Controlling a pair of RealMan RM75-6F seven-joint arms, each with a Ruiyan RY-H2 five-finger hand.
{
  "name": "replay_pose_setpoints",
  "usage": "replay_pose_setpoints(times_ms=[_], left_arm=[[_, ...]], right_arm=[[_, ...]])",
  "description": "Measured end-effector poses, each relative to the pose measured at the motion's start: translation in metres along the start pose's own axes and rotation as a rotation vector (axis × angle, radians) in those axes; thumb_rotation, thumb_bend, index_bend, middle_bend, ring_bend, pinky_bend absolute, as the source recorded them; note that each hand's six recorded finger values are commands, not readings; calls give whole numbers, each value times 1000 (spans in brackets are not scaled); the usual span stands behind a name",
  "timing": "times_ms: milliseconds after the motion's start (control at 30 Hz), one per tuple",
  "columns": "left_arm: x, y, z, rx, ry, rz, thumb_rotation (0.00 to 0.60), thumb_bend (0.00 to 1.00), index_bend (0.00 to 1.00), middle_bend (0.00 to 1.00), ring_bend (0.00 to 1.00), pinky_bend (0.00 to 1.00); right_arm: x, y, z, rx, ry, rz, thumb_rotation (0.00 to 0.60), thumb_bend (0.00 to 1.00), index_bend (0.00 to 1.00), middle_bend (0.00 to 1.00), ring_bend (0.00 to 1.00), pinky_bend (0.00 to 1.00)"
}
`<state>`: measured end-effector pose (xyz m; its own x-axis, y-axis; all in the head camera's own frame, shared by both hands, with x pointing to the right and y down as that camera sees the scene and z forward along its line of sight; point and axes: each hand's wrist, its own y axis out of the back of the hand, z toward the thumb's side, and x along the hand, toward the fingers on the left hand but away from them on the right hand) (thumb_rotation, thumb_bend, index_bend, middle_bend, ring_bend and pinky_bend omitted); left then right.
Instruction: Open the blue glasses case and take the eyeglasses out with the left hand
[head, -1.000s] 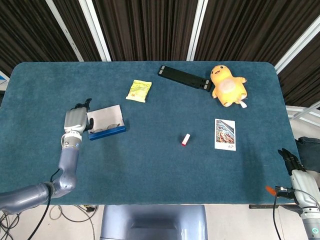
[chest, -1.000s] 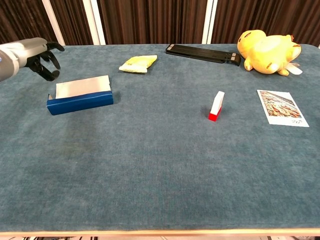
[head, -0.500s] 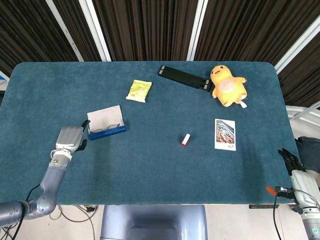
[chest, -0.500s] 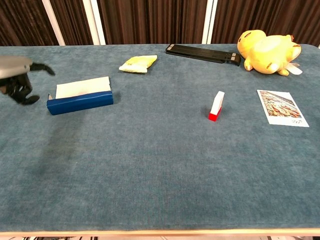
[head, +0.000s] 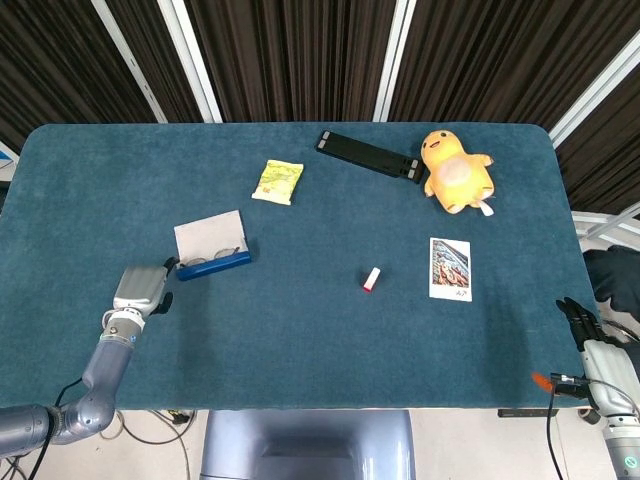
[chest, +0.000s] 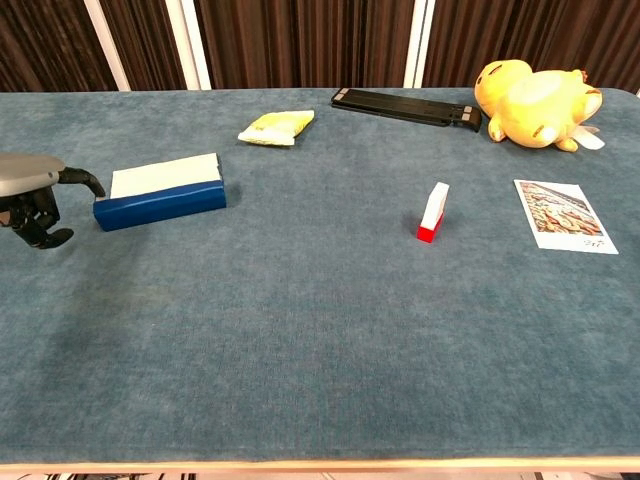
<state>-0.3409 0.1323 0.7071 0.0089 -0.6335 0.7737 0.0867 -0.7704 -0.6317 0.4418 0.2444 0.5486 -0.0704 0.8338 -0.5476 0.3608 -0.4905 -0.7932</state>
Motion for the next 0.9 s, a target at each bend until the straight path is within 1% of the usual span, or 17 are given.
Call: replay_pose_setpoints(times_ms=[267,500,700,833,900], left_arm=[[-5,-5,-1,11,-2,-14,600,455,192,871,807,943],[-15,-7,-2,13,-11,-37,600,455,288,872,807,944],[-33,-11,12,5,-69,-85,600,456,298,871,807,944],[-47,-13,32,4,-144,-128,600,456,286,871,807,944],[-51,-12,44,11,-181,-138,600,456,275,871,807,944]], right_arm=[[0,0,0,0,2,1,600,130,0,0,0,200],[1,0,1,0,3,0,600,130,0,0,0,199],[1,0,1,1,4,0,600,130,0,0,0,199],[0,0,1,1,3,-1,600,130,0,0,0,200],[0,0,1,0,3,-1,600,130,0,0,0,200]])
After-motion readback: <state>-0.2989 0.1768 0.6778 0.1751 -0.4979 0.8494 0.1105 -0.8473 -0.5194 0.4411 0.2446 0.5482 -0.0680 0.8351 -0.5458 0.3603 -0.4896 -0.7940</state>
